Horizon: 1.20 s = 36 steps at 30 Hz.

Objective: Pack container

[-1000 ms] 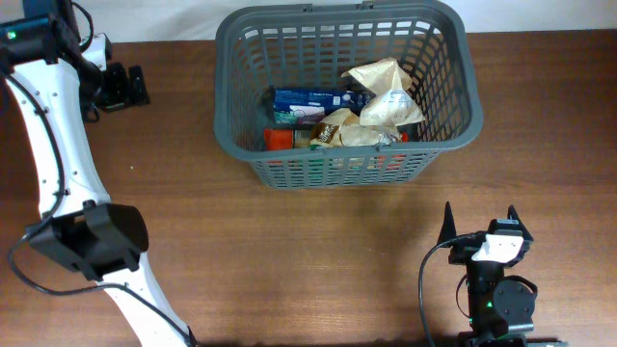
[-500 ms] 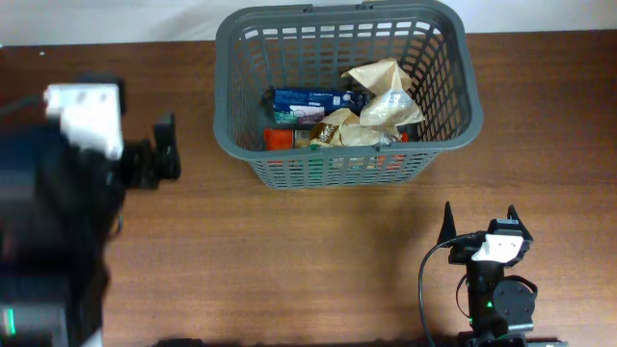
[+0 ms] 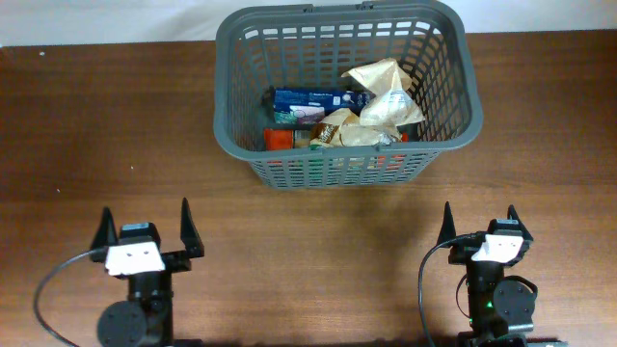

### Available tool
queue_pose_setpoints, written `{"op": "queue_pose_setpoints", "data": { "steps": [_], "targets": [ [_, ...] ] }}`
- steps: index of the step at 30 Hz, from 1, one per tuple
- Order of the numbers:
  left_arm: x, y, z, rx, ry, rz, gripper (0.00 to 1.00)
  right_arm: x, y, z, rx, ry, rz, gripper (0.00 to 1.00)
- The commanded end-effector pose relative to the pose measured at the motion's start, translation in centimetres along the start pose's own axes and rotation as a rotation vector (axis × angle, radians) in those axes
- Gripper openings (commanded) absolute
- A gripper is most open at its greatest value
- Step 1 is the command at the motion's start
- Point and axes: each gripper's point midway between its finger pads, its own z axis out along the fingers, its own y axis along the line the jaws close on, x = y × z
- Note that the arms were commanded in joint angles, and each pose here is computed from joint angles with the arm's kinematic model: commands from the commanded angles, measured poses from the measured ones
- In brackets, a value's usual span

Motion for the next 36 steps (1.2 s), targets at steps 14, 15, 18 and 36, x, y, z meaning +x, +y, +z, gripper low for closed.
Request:
{"op": "queue_pose_setpoints", "data": {
  "steps": [14,15,18,36],
  "targets": [
    [9.2,-1.8,1.0,0.042,0.099,-0.09,0.99,0.3,0.2,0.0,-0.006,0.006,-0.008,0.99],
    [9.6,-1.8,1.0,0.042,0.107,-0.089,0.99,0.3,0.2,0.0,-0.006,0.006,-0.008,0.99],
    [10.5,-2.2,1.2,0.064,0.119,-0.087,0.99,0.3,0.2,0.0,-0.006,0.006,-0.008,0.99],
    [10.5,-4.0,1.0,0.158,0.112,-0.092,0.99,0.3,0.2,0.0,-0.006,0.006,-0.008,0.99]
  ]
}}
